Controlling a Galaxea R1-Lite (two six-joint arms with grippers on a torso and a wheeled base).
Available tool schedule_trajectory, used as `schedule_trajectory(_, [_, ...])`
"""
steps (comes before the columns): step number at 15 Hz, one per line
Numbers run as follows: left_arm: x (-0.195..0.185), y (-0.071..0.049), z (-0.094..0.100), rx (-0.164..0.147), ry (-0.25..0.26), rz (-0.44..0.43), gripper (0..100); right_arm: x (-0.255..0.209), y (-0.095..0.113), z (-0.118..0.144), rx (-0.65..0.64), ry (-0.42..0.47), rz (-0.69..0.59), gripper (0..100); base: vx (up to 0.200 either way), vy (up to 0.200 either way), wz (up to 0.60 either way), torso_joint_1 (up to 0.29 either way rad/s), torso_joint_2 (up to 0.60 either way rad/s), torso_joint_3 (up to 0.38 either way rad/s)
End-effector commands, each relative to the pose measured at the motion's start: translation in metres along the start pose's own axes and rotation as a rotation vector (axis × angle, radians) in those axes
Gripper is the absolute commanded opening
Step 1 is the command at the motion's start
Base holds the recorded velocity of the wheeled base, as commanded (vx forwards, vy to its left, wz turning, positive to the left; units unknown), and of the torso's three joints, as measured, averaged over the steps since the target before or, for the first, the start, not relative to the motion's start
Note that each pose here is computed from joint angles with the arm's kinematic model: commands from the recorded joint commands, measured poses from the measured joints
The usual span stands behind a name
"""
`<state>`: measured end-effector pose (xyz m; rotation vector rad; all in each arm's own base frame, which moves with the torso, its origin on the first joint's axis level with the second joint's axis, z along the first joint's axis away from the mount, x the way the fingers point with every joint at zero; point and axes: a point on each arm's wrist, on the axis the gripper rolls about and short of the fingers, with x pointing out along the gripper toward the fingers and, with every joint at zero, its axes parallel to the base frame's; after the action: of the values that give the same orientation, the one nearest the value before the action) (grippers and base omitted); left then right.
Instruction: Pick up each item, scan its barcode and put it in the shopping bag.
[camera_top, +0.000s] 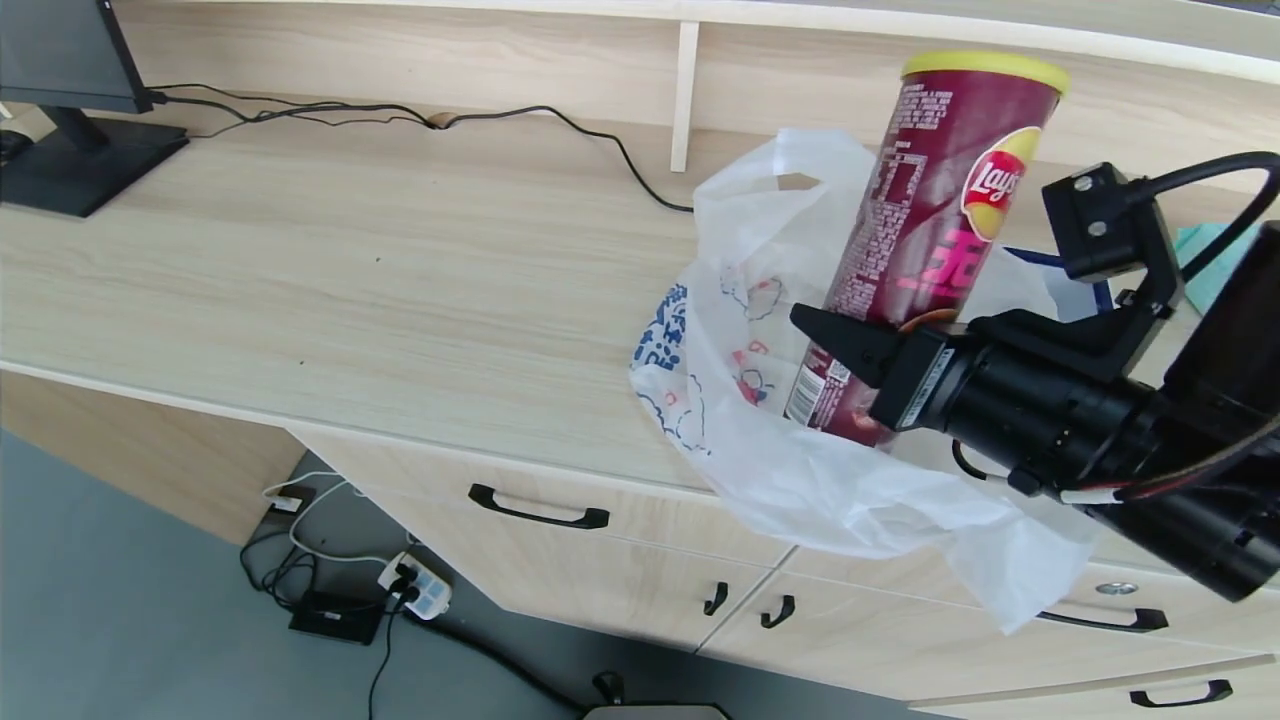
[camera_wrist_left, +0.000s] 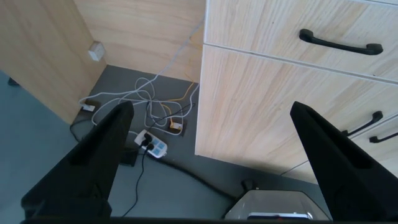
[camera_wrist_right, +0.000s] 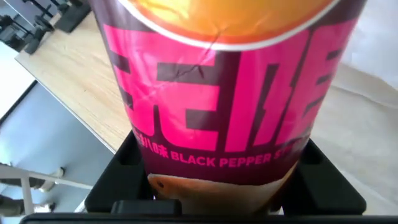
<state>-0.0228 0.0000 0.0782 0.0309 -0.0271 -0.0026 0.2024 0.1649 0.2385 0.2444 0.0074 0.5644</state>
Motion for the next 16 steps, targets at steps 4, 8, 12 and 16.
schedule_trajectory(4, [0.0,0.0,0.0,0.001,0.001,0.0,100,0.006,-0.006,0.027,-0.074,0.148,-0.008,0,0.0,0.0,0.0,0.0,0.0,0.0])
schedule_trajectory(8, [0.0,0.0,0.0,0.001,-0.001,0.0,100,0.007,-0.016,0.026,-0.082,0.241,-0.039,0,0.0,0.0,0.0,0.0,0.0,0.0])
schedule_trajectory(12, [0.0,0.0,0.0,0.0,-0.001,0.0,100,0.005,-0.022,0.023,-0.126,0.3,-0.06,0,0.0,0.0,0.0,0.0,0.0,0.0])
schedule_trajectory(16, [0.0,0.0,0.0,-0.002,0.001,0.0,100,0.006,-0.022,0.038,-0.159,0.411,-0.055,0,0.0,0.0,0.0,0.0,0.0,0.0])
